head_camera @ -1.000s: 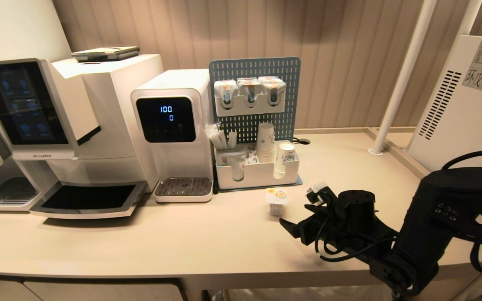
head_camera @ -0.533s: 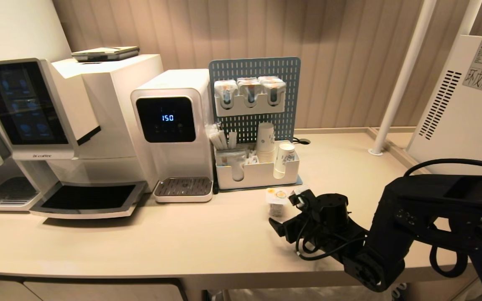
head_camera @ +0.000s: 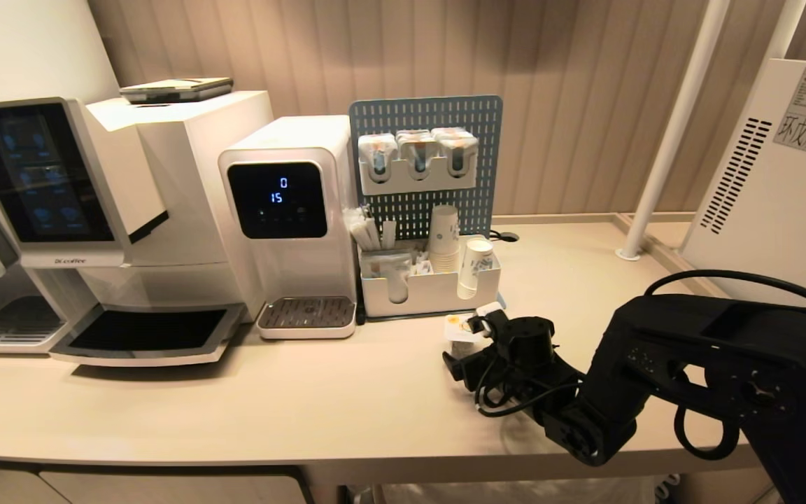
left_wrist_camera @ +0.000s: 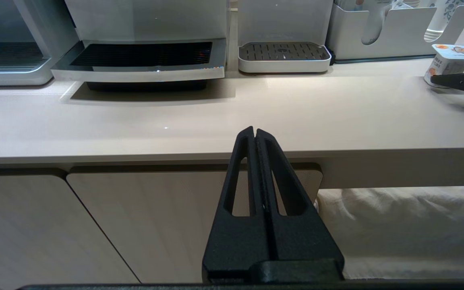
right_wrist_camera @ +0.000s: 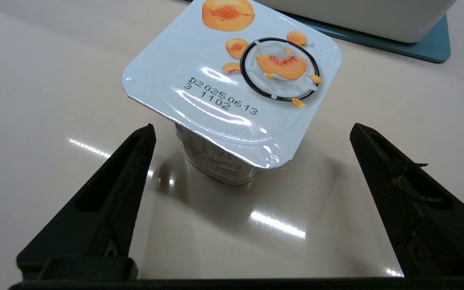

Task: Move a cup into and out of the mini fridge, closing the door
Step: Put the yoghurt in the freezer

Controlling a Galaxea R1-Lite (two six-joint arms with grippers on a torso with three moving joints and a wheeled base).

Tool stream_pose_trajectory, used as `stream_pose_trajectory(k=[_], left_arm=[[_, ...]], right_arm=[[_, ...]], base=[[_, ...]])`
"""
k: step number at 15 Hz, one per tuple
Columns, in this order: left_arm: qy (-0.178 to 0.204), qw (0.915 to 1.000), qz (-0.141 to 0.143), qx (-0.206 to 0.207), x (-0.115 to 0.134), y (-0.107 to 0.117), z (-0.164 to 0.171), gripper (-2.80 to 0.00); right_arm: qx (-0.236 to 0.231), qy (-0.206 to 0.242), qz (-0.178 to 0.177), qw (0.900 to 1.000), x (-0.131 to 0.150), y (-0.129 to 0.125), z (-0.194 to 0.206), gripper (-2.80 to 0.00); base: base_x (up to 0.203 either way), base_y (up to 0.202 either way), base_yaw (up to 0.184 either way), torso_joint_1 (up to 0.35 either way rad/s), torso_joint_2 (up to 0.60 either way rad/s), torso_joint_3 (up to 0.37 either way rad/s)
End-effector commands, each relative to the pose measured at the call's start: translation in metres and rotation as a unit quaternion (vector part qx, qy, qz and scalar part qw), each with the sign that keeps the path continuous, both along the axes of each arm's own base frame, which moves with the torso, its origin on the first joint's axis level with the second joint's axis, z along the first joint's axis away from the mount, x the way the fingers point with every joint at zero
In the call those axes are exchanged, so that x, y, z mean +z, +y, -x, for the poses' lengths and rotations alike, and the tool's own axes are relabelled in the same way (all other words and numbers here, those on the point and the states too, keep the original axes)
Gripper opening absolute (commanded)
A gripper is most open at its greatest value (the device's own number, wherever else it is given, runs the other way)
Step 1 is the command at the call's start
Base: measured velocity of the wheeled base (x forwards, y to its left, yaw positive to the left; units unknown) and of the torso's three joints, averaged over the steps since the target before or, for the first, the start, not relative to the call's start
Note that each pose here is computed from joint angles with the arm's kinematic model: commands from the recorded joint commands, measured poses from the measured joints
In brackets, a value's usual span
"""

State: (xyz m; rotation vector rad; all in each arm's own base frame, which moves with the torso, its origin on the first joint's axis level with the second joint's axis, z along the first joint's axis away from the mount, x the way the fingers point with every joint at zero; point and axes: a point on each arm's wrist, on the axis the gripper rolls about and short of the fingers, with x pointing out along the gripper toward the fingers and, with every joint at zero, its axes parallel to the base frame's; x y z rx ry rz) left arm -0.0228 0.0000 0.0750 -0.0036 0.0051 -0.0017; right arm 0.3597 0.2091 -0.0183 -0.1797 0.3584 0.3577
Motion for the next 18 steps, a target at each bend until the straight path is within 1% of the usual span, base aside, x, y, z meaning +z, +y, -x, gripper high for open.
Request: stream_pose_trajectory(k=[1, 3, 7, 8, 10, 14, 16, 18], left_arm=[[0.001, 1.0000, 0.000, 0.000, 0.000, 0.000, 0.000, -2.80], [0.001, 1.0000, 0.001, 0.000, 0.000, 0.000, 0.000, -2.80], [0.001, 1.0000, 0.001, 0.000, 0.000, 0.000, 0.000, -2.80], [0.001, 1.0000, 0.001, 0.000, 0.000, 0.000, 0.000, -2.80], [0.001, 1.0000, 0.001, 0.001, 0.000, 0.000, 0.000, -2.80], [0.001, 1.0000, 0.001, 0.000, 0.000, 0.000, 0.000, -2.80], [0.001, 1.0000, 0.001, 0.000, 0.000, 0.000, 0.000, -2.80], [0.001, 1.0000, 0.001, 0.000, 0.000, 0.000, 0.000, -2.80]], right_arm=[[-0.005, -0.004, 0.003, 1.000, -0.004, 0.004, -0.006, 0.00], [-0.009, -0.013, 0.001, 1.000, -0.001, 0.010, -0.014, 0.00], [-0.010, -0.013, 0.002, 1.000, 0.003, 0.015, -0.022, 0.00], [-0.010, -0.011, 0.004, 1.000, 0.003, 0.015, -0.022, -2.80], [-0.010, -0.008, 0.006, 1.000, 0.001, 0.013, -0.019, -2.80], [-0.013, -0.002, 0.002, 1.000, 0.013, 0.005, -0.006, -2.80], [-0.017, -0.007, -0.009, 1.000, 0.034, -0.003, 0.008, -2.80], [-0.030, -0.024, -0.018, 0.999, 0.065, -0.016, 0.027, -2.80]], base=[[0.000, 0.000, 0.000, 0.000, 0.00, 0.000], [0.000, 0.000, 0.000, 0.000, 0.00, 0.000], [0.000, 0.000, 0.000, 0.000, 0.00, 0.000], [0.000, 0.000, 0.000, 0.000, 0.00, 0.000], [0.000, 0.000, 0.000, 0.000, 0.00, 0.000], [0.000, 0.000, 0.000, 0.000, 0.00, 0.000], [0.000, 0.000, 0.000, 0.000, 0.00, 0.000], [0.000, 0.000, 0.000, 0.000, 0.00, 0.000]])
